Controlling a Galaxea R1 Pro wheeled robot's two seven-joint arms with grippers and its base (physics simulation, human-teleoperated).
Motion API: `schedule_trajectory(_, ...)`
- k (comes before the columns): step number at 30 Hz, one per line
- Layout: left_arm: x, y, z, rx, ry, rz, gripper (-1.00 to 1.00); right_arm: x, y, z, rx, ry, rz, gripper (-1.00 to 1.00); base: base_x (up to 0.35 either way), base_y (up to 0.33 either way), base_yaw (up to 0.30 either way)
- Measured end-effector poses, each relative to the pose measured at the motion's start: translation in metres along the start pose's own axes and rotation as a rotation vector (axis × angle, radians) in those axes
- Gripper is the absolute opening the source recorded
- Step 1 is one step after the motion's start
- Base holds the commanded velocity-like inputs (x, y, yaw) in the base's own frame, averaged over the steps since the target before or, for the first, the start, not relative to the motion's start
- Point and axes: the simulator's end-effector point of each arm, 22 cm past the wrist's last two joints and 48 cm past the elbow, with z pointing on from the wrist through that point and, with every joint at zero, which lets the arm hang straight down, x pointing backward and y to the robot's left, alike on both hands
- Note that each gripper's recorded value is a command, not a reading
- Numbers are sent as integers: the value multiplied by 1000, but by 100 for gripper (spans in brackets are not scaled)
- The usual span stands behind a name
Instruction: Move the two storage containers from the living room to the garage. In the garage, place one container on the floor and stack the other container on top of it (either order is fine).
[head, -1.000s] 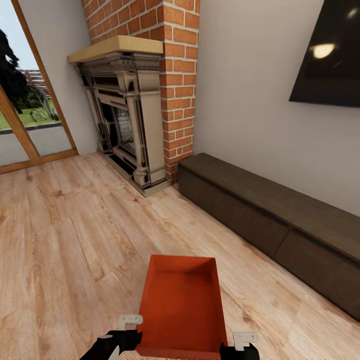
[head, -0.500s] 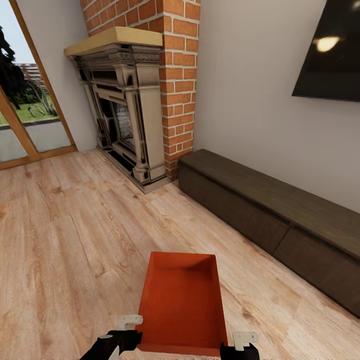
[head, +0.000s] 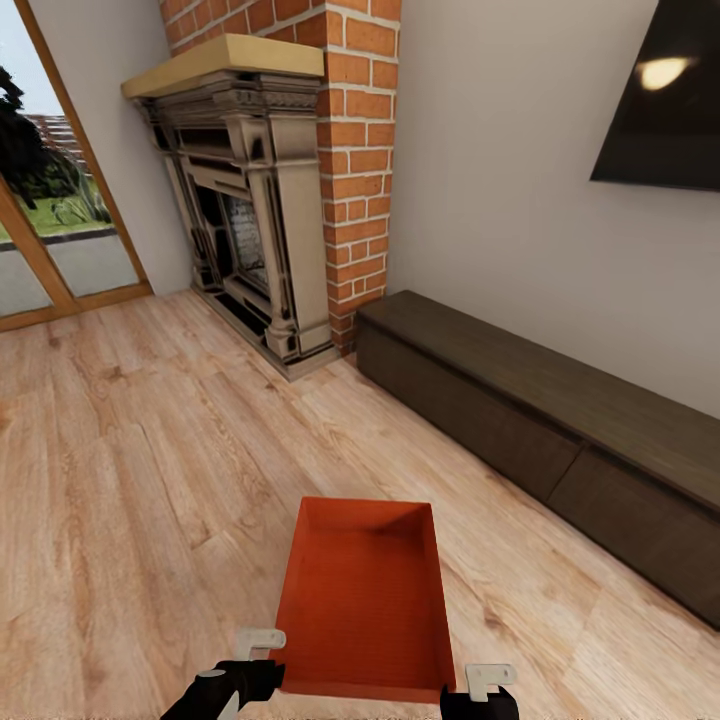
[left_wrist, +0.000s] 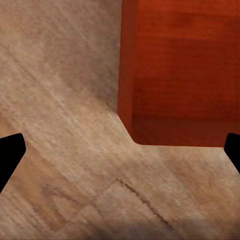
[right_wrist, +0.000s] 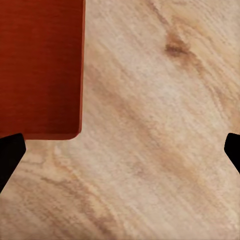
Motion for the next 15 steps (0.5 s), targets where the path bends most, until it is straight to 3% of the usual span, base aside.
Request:
schedule_trajectory(10,3,-1,2,1,6,2,100,3,0,1,0,7,-2,100,10,0,0)
schedule_trajectory(15,2,-1,1,2,1,7,100,3,0,1,0,6,-2,100,224,0,0)
